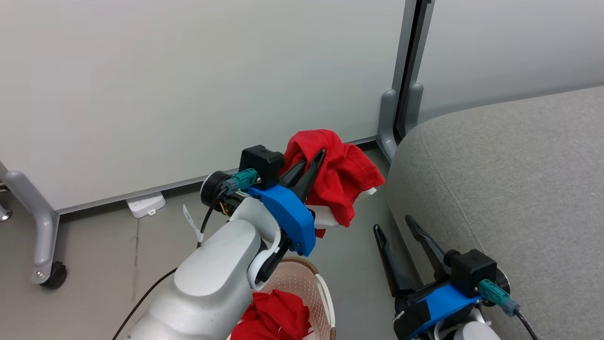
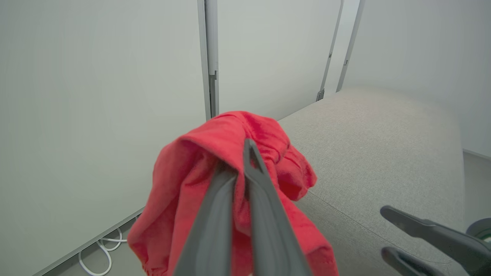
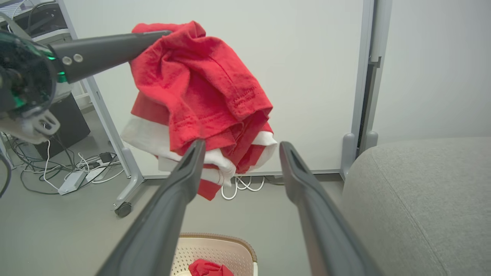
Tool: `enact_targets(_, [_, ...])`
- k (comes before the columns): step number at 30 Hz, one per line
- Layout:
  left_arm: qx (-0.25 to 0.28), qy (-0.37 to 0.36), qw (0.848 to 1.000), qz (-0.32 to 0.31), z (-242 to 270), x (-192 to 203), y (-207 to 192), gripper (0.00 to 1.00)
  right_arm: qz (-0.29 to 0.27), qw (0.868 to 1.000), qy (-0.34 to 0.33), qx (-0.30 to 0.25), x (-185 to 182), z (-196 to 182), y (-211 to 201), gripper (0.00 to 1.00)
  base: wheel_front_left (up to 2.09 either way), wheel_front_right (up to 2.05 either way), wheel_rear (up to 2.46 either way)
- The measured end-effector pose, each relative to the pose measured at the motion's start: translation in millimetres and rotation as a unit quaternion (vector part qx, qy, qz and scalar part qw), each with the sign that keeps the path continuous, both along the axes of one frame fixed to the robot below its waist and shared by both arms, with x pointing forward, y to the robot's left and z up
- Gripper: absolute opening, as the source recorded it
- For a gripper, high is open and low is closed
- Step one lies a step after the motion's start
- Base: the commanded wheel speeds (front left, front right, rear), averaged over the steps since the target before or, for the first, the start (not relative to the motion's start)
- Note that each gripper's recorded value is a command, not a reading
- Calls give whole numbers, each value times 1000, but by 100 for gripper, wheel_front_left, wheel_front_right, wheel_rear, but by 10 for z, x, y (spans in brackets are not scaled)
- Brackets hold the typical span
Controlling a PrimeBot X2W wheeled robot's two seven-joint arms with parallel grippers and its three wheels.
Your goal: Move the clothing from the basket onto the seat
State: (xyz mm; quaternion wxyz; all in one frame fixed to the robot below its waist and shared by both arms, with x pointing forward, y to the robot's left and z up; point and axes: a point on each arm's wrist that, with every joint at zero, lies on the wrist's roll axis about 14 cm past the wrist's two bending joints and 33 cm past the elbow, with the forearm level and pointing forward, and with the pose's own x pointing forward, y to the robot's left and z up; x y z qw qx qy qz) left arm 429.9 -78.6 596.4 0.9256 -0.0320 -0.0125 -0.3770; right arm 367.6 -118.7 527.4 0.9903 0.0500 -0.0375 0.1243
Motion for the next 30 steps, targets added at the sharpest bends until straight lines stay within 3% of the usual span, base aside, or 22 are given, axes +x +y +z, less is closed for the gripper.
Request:
enact_targets(16, [9, 30, 999, -6, -190, -79, -69, 0, 22, 1000, 11, 13, -38, -12, 145, 100, 0, 0, 0])
enact_targets(30, [7, 27, 999, -16, -135, -120, -112, 0, 77, 996, 33, -31, 260, 13, 460, 100, 0, 0, 0])
